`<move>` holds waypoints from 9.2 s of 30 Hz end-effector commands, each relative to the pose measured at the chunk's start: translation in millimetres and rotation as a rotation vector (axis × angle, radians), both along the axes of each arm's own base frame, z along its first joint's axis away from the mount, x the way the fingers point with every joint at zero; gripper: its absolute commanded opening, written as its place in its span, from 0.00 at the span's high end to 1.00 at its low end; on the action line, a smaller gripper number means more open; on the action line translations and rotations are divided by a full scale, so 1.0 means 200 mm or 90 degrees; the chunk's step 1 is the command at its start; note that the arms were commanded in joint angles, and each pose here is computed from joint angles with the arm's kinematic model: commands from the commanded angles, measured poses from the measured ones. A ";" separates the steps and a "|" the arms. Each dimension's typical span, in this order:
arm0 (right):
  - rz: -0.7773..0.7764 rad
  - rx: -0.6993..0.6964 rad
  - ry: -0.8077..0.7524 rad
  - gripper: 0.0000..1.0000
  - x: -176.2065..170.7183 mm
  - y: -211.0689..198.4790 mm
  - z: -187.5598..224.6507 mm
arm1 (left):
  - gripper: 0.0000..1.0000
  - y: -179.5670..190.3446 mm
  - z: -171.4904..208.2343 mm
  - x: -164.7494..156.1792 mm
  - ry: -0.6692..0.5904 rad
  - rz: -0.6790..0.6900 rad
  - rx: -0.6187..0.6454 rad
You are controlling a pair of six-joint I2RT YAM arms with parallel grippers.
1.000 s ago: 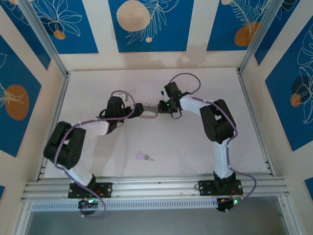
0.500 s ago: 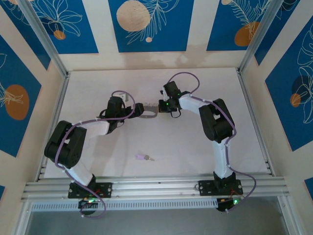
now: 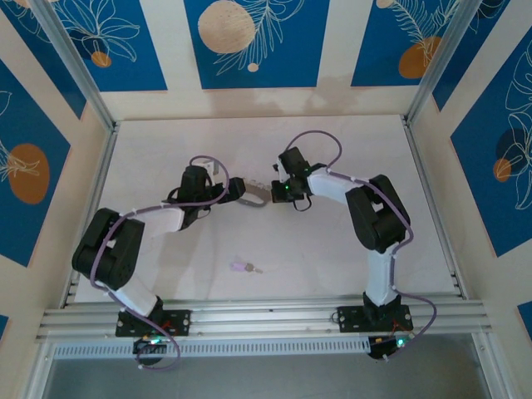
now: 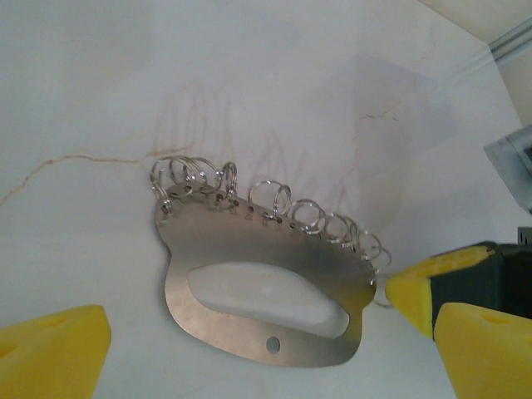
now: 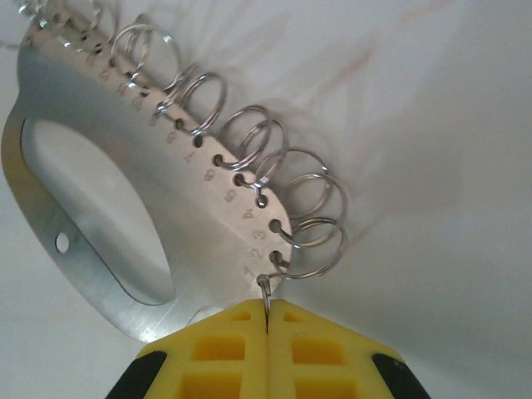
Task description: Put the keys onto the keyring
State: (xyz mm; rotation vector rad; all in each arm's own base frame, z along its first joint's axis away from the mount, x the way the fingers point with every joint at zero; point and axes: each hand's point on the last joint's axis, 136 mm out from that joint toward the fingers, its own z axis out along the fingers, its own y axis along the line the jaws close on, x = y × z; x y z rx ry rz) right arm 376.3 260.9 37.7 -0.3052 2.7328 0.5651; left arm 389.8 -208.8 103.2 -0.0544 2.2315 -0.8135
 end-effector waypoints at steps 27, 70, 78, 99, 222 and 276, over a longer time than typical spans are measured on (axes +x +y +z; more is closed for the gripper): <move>0.099 0.312 -0.292 1.00 -0.10 -0.01 0.85 | 0.00 -0.19 0.60 -0.15 -0.160 -0.121 -0.057; 0.186 0.630 -0.280 1.00 -0.11 -0.03 1.22 | 0.54 -0.55 1.03 -0.13 -0.238 -0.386 -0.316; 0.178 0.630 -0.274 1.00 -0.10 -0.02 1.21 | 0.60 -0.56 1.04 -0.14 -0.238 -0.392 -0.333; 0.178 0.640 -0.277 1.00 -0.09 -0.01 1.25 | 0.66 -0.61 0.97 -0.18 -0.212 -0.421 -0.330; 0.349 0.555 -0.343 0.64 -0.41 -0.09 1.55 | 1.00 -0.67 1.25 -0.52 -0.343 -0.708 -0.166; 0.197 0.640 -0.465 1.00 -0.32 -0.13 1.70 | 0.53 -0.63 1.39 -0.35 -0.420 -0.437 -0.378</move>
